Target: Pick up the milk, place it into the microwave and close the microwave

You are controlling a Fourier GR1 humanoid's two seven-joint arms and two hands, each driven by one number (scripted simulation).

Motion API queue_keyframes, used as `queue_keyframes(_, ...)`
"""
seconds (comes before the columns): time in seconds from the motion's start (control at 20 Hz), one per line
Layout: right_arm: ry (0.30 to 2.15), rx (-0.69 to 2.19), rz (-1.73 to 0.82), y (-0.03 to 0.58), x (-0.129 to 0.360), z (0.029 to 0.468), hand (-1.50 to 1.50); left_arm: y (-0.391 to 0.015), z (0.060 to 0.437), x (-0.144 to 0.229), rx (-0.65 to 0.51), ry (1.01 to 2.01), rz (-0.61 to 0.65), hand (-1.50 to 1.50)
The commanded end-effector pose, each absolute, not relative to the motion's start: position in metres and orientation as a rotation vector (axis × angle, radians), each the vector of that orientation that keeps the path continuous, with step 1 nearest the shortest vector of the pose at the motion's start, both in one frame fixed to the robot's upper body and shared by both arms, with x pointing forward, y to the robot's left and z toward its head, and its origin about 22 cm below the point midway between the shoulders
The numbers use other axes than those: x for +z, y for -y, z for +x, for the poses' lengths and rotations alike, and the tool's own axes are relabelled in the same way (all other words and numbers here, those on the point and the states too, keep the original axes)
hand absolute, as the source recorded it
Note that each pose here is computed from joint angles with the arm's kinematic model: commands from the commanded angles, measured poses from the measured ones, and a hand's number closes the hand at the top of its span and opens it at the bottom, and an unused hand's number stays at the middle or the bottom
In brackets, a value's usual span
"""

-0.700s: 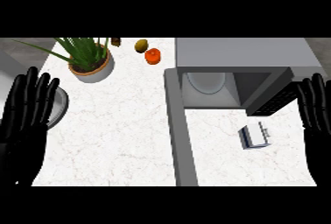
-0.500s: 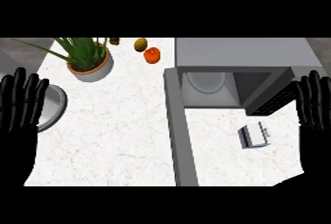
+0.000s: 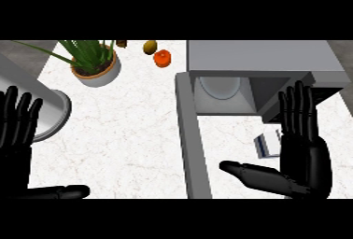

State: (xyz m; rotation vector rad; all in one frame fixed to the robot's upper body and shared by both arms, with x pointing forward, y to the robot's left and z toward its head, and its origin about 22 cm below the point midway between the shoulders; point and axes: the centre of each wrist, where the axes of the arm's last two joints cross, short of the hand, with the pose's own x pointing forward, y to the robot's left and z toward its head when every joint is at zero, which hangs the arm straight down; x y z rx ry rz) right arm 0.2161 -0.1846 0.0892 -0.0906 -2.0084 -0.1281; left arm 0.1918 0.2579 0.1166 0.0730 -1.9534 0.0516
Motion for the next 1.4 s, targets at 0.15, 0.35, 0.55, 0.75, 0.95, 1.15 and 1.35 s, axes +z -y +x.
queue_keyframes(0.15, 2.004, -0.161, -0.08, 0.175, 0.089, 0.191, -1.5, -0.269, 0.14, 0.096, 0.07, 1.93, 0.069, -1.5)
queue_keyframes(0.35, 1.984, -0.199, -0.218, 0.163, 0.085, 0.196, -1.5, -0.267, 0.143, 0.085, 0.096, 1.929, 0.08, -1.5)
queue_keyframes(0.55, 1.976, -0.218, -0.365, 0.161, 0.065, 0.191, -1.5, -0.258, 0.125, 0.105, 0.09, 1.926, 0.089, -1.5)
queue_keyframes(0.75, 1.965, -0.219, -0.481, 0.18, 0.046, 0.218, -1.5, -0.275, 0.107, 0.1, 0.072, 1.919, 0.07, -1.5)
queue_keyframes(0.95, 1.955, -0.244, -0.527, 0.181, 0.034, 0.213, -1.5, -0.25, 0.114, 0.084, 0.088, 1.908, 0.085, -1.5)
queue_keyframes(1.15, 1.906, -0.253, -0.56, 0.187, 0.007, 0.211, -1.5, -0.277, 0.102, 0.078, 0.071, 1.933, 0.091, -1.5)
queue_keyframes(1.35, 1.909, -0.283, -0.558, 0.207, 0.002, 0.211, -1.5, -0.262, 0.098, 0.085, 0.074, 1.914, 0.089, -1.5)
